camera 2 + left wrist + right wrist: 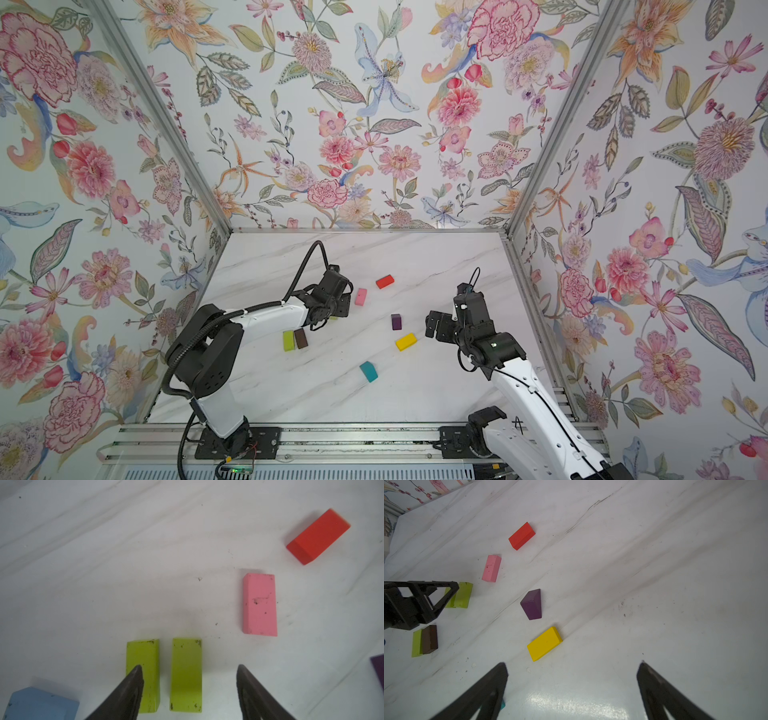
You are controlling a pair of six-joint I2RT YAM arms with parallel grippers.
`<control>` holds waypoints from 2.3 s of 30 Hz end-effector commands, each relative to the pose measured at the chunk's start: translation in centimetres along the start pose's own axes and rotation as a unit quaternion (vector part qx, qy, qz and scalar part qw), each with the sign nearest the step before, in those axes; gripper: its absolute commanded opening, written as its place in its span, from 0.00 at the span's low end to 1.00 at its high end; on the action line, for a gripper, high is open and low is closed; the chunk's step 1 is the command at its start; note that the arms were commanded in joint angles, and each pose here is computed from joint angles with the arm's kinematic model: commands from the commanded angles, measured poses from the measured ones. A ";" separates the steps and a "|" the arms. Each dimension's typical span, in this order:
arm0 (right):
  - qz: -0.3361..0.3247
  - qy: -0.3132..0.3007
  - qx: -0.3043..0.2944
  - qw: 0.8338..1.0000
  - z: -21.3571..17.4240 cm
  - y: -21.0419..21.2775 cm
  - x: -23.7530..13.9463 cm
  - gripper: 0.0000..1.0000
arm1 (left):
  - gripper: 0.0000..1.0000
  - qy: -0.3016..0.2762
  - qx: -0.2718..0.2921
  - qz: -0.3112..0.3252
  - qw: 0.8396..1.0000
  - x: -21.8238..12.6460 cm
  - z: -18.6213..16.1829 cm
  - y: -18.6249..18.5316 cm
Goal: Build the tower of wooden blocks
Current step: 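Lower the second lime green block and open the left gripper, then close the left gripper around both lime green blocks, pressing them together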
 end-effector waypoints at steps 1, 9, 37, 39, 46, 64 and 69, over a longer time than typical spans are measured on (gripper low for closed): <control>0.002 -0.007 0.006 1.000 0.4 0.2 -0.7 0.99 | 0.82 -0.022 0.011 0.026 0.999 -2.4 1.0 1.6; 0.006 -0.007 0.010 1.000 0.2 0.3 -0.9 0.99 | 0.90 0.017 0.024 -0.003 1.000 -1.3 -0.9 2.4; 0.011 0.015 -0.040 0.999 -0.4 4.0 -0.4 0.99 | 0.99 0.065 0.023 0.006 0.998 2.5 -4.6 3.5; 0.010 0.016 -0.041 0.999 -0.3 4.1 -0.3 0.99 | 0.98 0.067 0.023 0.005 0.998 2.7 -4.7 3.5; 0.006 0.018 -0.044 0.999 -0.1 4.4 -0.1 0.99 | 0.95 0.074 0.024 0.004 0.997 3.4 -4.9 3.6; 0.001 0.021 -0.052 0.998 0.2 4.6 0.3 0.99 | 0.92 0.078 0.023 0.002 0.997 4.2 -4.5 3.3; -0.001 0.021 -0.052 0.998 0.2 4.5 0.3 0.99 | 0.88 0.076 0.021 -0.002 0.997 4.3 -4.2 3.1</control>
Point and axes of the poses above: each gripper's point midway between its finger pads, its own x axis out along the fingers, its own y axis along the line the jaws close on, z = x × y, the point moved 7 cm from there along -x, back along the fingers, and after that the axes turned 2 degrees about -x, right-handed, at the moved point
